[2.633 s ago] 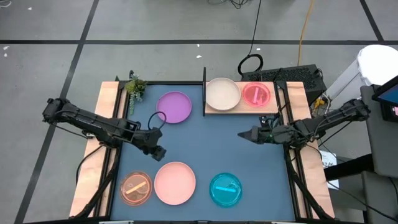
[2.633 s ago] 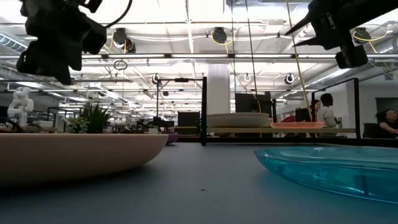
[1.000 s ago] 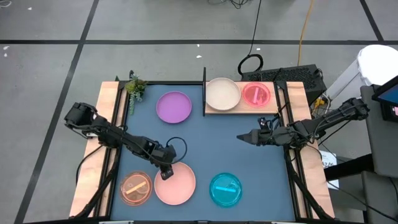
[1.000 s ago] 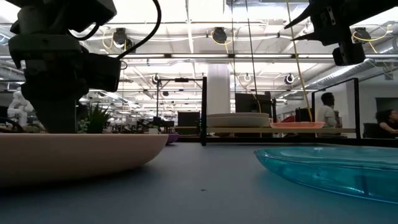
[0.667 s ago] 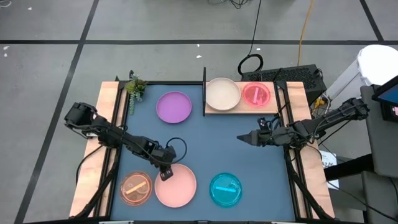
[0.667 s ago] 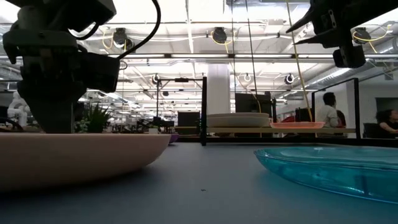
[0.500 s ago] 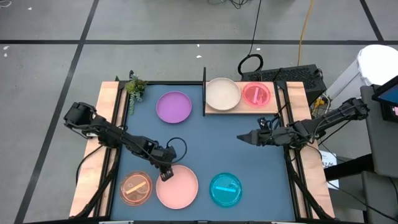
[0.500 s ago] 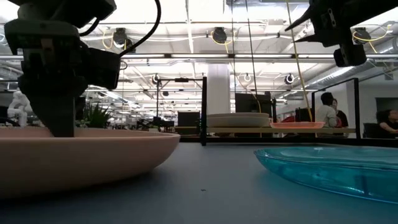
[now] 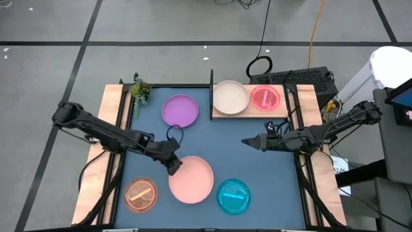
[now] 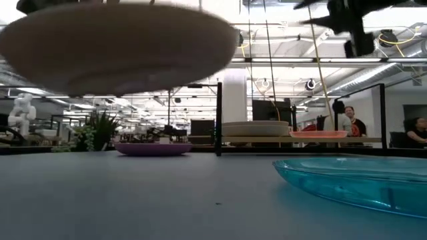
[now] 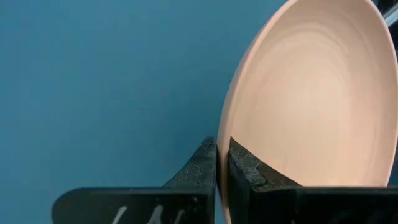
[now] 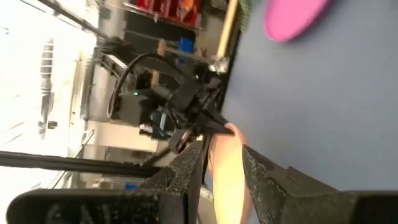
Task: Place and stack plates onto a shelf
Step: Stack the orange plate on top of the white plate on the shelf
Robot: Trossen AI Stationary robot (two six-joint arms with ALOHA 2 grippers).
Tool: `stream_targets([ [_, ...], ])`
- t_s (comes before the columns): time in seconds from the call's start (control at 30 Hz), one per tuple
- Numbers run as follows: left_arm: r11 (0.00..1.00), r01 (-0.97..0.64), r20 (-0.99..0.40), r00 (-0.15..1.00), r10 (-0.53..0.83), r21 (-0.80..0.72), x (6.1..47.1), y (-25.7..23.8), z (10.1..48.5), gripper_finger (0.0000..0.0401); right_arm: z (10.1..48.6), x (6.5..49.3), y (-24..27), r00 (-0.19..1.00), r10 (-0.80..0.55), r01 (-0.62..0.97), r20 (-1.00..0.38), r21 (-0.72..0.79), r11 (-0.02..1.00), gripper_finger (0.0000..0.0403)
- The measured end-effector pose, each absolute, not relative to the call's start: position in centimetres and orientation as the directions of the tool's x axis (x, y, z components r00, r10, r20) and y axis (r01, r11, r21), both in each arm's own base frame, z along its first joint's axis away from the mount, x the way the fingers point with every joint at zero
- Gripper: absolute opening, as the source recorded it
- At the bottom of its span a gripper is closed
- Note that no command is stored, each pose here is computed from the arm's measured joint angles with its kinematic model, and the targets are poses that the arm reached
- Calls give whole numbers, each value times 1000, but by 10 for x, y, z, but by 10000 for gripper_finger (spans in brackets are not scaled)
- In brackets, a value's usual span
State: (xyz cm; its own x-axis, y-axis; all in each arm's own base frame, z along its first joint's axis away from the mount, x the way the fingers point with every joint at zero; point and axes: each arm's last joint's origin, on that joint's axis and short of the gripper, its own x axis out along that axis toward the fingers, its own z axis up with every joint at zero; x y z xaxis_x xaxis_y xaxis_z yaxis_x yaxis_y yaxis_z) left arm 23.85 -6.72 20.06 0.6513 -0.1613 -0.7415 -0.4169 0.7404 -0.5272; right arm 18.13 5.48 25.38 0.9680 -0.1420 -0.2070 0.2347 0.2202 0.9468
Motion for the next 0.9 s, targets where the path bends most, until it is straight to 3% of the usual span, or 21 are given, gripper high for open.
stream_targets([
  [0.4,650,-386,-563,822,-79,-655,228,-41,251,11,318,216,66,949,-176,313,-261,842,440,100],
  [0.7,665,-393,-466,881,75,-635,236,-15,298,11,366,225,65,908,-212,416,-362,705,575,100],
  [0.9,681,-435,-434,881,188,-589,237,2,315,11,399,230,60,914,-267,398,-305,549,735,100],
])
